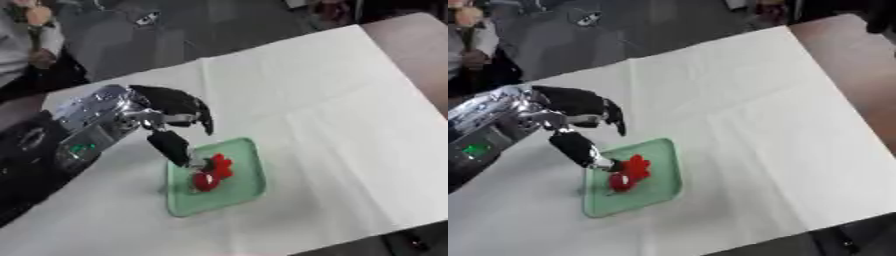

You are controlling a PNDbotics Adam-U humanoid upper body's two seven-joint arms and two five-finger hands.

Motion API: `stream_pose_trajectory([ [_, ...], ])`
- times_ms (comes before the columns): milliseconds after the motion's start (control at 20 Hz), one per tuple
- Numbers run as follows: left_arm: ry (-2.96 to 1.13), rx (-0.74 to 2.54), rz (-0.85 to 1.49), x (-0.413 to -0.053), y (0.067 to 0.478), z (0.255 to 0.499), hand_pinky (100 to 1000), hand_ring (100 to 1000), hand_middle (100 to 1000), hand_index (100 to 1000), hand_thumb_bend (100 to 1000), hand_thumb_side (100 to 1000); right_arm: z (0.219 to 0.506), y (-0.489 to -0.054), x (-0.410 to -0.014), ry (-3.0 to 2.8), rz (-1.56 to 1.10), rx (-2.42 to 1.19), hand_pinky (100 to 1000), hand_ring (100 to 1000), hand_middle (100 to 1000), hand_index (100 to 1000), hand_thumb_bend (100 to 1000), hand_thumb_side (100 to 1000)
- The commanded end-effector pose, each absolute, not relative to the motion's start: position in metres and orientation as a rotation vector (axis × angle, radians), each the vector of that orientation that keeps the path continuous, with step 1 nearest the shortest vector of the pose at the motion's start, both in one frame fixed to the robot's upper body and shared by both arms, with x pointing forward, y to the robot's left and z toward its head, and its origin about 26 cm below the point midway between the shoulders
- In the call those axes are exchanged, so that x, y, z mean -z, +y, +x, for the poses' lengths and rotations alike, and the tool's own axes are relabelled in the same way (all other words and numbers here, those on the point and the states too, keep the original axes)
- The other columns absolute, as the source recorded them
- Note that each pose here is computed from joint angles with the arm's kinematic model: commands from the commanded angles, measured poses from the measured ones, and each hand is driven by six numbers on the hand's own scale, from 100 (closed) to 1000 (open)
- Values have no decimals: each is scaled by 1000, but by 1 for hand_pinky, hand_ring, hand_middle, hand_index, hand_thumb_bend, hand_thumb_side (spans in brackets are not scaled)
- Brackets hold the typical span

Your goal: Pick up objects on the table and place them in the box.

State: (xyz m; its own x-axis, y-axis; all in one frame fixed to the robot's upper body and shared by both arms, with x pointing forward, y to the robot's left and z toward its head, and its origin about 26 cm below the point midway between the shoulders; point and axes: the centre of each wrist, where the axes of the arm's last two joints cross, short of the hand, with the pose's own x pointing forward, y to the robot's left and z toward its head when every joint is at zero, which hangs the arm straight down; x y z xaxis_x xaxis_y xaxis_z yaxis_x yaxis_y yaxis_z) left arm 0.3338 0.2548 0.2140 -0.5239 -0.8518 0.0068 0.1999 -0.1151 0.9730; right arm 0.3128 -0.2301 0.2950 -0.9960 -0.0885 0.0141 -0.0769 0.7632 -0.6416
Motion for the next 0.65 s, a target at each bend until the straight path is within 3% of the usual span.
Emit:
stream_pose_trajectory([
  [50, -1638, 1435, 887, -236, 267, 324, 524, 691, 761, 808, 481, 796, 309, -236, -300, 2923, -92, 1071, 237, 353, 328, 370, 100, 718],
  [200, -1789, 1090, 892, -227, 275, 316, 461, 624, 725, 792, 485, 770, 309, -240, -298, 2942, -65, 1066, 236, 352, 328, 370, 100, 733],
  [250, -1841, 955, 871, -221, 275, 312, 442, 604, 710, 786, 423, 802, 309, -242, -297, 2949, -55, 1069, 236, 352, 328, 369, 100, 726],
  [300, -1898, 850, 830, -217, 274, 307, 425, 587, 696, 779, 480, 756, 309, -243, -295, 2953, -47, 1071, 235, 351, 328, 369, 100, 739],
  [350, -1936, 721, 810, -213, 275, 305, 415, 577, 687, 775, 474, 754, 309, -244, -294, 2960, -40, 1076, 235, 351, 328, 369, 100, 747],
  [650, -2184, 297, 720, -211, 265, 299, 401, 561, 669, 755, 465, 716, 308, -249, -284, 3043, -76, 973, 239, 352, 321, 363, 100, 907],
])
